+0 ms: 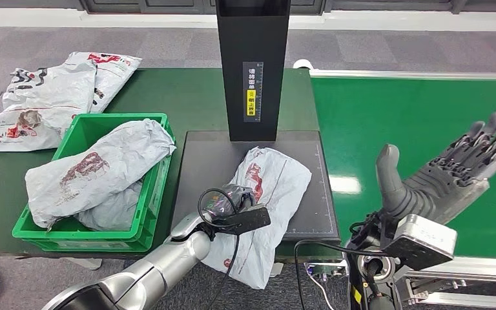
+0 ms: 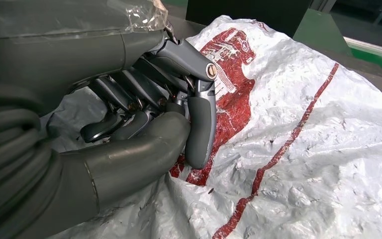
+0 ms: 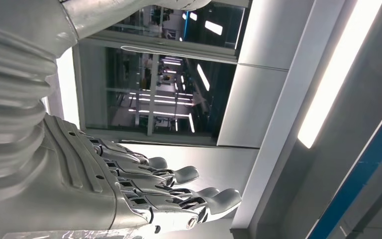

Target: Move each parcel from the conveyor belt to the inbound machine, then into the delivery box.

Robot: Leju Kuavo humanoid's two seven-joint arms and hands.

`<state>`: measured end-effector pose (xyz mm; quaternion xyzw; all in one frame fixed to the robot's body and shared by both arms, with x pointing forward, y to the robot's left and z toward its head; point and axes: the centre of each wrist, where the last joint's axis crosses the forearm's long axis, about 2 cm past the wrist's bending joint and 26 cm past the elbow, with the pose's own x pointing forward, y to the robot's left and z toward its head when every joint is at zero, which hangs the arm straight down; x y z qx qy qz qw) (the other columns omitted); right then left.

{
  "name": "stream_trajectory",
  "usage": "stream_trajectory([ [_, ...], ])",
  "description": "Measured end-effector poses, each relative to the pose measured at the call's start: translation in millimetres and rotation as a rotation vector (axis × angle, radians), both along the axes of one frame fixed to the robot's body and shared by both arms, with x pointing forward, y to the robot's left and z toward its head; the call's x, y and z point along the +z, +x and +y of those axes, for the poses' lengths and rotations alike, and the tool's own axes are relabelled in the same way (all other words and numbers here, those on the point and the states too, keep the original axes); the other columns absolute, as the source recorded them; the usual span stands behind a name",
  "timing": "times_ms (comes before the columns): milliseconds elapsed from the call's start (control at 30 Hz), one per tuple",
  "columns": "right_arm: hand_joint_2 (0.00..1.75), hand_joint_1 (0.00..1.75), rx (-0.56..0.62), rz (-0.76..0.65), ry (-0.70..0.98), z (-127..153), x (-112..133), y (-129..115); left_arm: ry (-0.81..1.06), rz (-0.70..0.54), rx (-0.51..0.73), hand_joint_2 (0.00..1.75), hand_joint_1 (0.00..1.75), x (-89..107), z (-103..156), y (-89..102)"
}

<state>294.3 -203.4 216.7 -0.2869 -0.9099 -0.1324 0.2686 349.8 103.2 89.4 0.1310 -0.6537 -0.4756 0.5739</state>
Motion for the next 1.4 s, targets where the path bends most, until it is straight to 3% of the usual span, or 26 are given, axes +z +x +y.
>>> stream_trajectory([
  [533, 1.75, 0.0, 0.0, 0.0, 0.0, 0, 0, 0, -0.008, 0.007, 0.012, 1.75, 1.75, -0.3, 1, 0.5],
  [667, 1.75, 0.0, -0.001, 0.001, -0.001, 0, 0, 0, -0.036, -0.011, 0.016, 1.75, 0.0, -0.1, 1, 0.3],
  [767, 1.75, 0.0, -0.003, 0.0, -0.006, 0, 0, 0, -0.197, -0.151, 0.068, 1.75, 0.0, 6.9, 2, 1.1],
  [867, 1.75, 0.0, -0.004, -0.012, -0.009, -1, -1, 0, -0.283, -0.237, 0.127, 1.75, 0.0, 27.1, 2, 8.1],
  [1033, 1.75, 0.0, -0.008, -0.017, -0.011, -2, -1, 0, -0.332, -0.283, 0.146, 1.75, 0.0, 42.8, 3, 9.3],
  [1400, 1.75, 0.0, -0.008, -0.017, -0.01, -2, -1, 0, -0.356, -0.319, 0.148, 1.75, 0.0, 50.3, 6, 9.6],
])
